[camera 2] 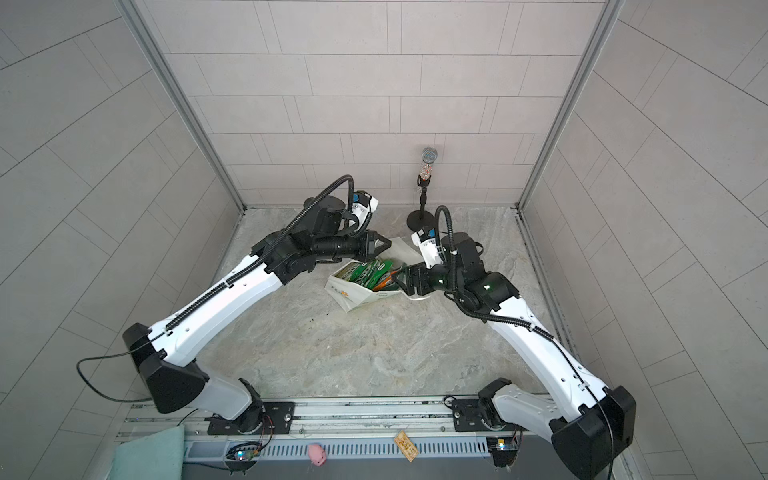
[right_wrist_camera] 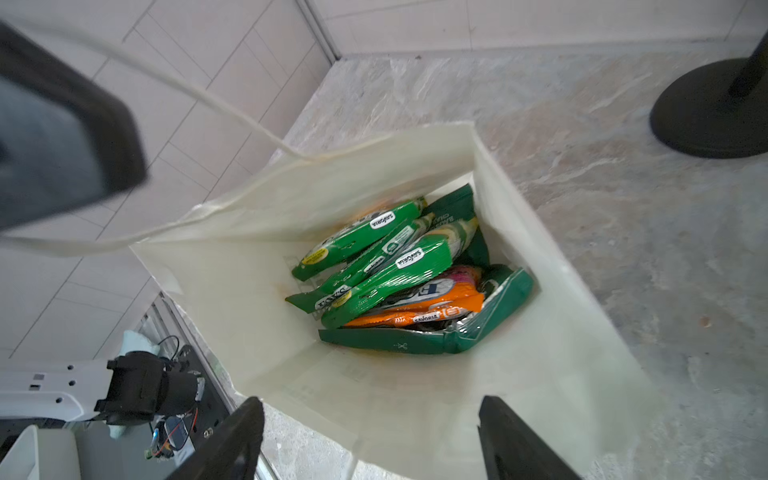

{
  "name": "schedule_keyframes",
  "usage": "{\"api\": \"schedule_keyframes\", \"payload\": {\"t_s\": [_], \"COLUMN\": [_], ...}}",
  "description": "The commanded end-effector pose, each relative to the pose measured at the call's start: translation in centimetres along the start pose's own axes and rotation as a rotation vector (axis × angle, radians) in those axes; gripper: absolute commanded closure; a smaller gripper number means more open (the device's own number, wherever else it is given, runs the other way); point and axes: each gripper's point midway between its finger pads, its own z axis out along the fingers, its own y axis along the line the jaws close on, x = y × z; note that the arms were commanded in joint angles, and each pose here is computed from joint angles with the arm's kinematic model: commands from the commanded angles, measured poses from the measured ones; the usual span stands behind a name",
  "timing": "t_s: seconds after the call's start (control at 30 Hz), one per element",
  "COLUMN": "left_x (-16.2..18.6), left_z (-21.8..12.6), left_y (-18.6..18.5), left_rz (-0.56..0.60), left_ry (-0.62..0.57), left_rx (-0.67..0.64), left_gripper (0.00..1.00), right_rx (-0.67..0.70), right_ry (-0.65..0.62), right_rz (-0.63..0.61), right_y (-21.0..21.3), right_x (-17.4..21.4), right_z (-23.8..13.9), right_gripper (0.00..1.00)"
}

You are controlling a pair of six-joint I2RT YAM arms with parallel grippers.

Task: Take the snacks out of the paper bag
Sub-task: 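Hold the tipped bag with the left gripper while the right gripper moves to its opening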

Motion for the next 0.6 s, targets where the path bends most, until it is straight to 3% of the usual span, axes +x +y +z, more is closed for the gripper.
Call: {"api": "schedule_keyframes", "payload": {"t_s": [0.0, 0.23, 0.57], "left_x": [-0.8, 0.4, 3.1], "left_z": [-0.6, -0.5, 0.9], "left_y": [-2.1, -2.4, -3.7], "left_rz": [0.003, 0.005, -0.055], "left_ry": [-0.040, -0.025, 0.012], "left_rx": [0.062, 0.056, 0.087], "left_gripper": [1.00, 1.00, 1.00], "right_rx": [0.043, 0.158, 0.332], "right_ry": [0.006, 0.083, 0.106], "right_rz": [-0.015, 0.010, 0.007], "right_y": [-0.9, -4.0, -7.9], "right_x": [0.5, 3.7, 7.7], "right_z": [1.1, 2.7, 2.0], "right_gripper": [0.20, 0.28, 0.28]}}
